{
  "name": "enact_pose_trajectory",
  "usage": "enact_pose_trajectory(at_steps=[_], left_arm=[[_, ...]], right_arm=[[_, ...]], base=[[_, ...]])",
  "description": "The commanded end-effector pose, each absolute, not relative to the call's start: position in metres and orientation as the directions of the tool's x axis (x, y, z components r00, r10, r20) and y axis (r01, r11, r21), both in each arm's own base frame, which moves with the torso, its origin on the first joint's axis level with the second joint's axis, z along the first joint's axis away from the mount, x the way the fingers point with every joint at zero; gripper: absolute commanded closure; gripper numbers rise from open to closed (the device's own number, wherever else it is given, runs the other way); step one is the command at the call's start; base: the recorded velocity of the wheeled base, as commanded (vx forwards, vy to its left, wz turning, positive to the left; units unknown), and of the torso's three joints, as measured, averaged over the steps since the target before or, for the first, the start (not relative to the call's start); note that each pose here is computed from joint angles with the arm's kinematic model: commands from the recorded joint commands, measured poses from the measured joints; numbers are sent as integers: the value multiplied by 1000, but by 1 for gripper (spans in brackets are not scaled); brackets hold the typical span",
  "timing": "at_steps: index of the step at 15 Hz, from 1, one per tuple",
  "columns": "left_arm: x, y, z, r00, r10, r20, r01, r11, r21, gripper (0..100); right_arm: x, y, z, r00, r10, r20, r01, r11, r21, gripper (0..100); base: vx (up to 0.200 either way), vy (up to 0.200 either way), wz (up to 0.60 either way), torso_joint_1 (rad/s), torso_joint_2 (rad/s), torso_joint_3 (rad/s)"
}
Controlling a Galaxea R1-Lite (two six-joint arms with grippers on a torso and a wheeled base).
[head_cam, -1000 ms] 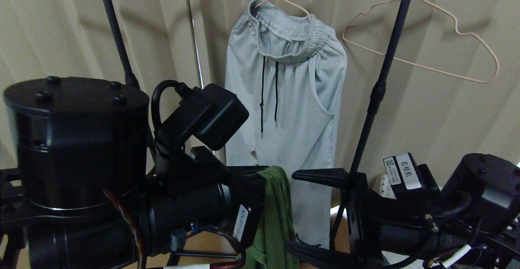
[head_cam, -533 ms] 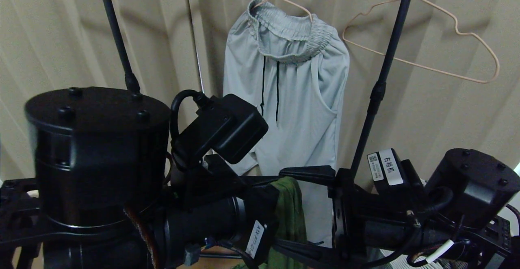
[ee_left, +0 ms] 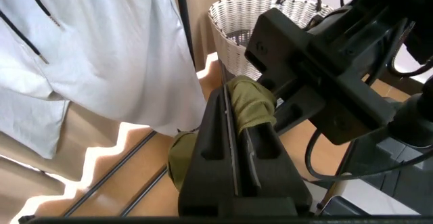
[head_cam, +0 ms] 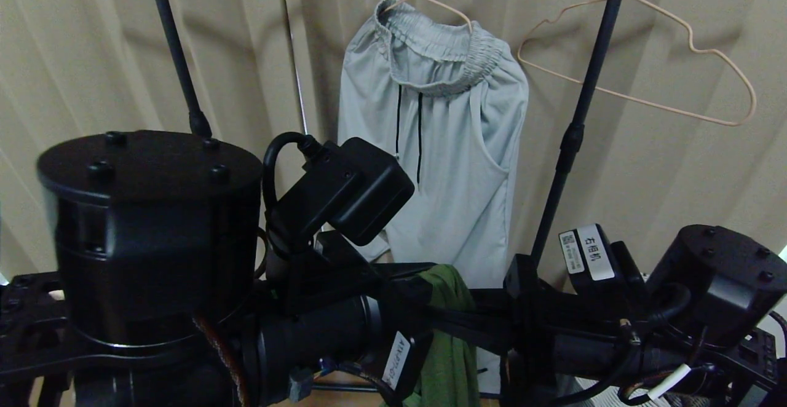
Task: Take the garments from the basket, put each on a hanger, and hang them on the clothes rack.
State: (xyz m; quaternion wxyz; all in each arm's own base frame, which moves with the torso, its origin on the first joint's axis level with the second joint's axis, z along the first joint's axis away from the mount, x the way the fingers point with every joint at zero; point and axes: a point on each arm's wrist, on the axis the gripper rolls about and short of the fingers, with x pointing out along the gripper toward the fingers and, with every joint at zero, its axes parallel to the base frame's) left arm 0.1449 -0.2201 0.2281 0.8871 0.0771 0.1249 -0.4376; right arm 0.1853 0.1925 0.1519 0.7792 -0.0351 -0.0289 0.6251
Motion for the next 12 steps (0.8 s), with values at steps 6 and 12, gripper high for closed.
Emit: enact_pose_trajectory(at_steps=[6,12], left_arm=[[143,-216,231,589,-759,-279,794,607,24,100],[135,-205,237,593,-765,-251,794,608,22,0]], right_arm=[[180,187,163,219,975,32,-969,221,-109,100],[180,183,163,254,966,35,-960,257,-109,100]], base=[[0,0,0,0,0,0],[0,0,0,0,0,0]])
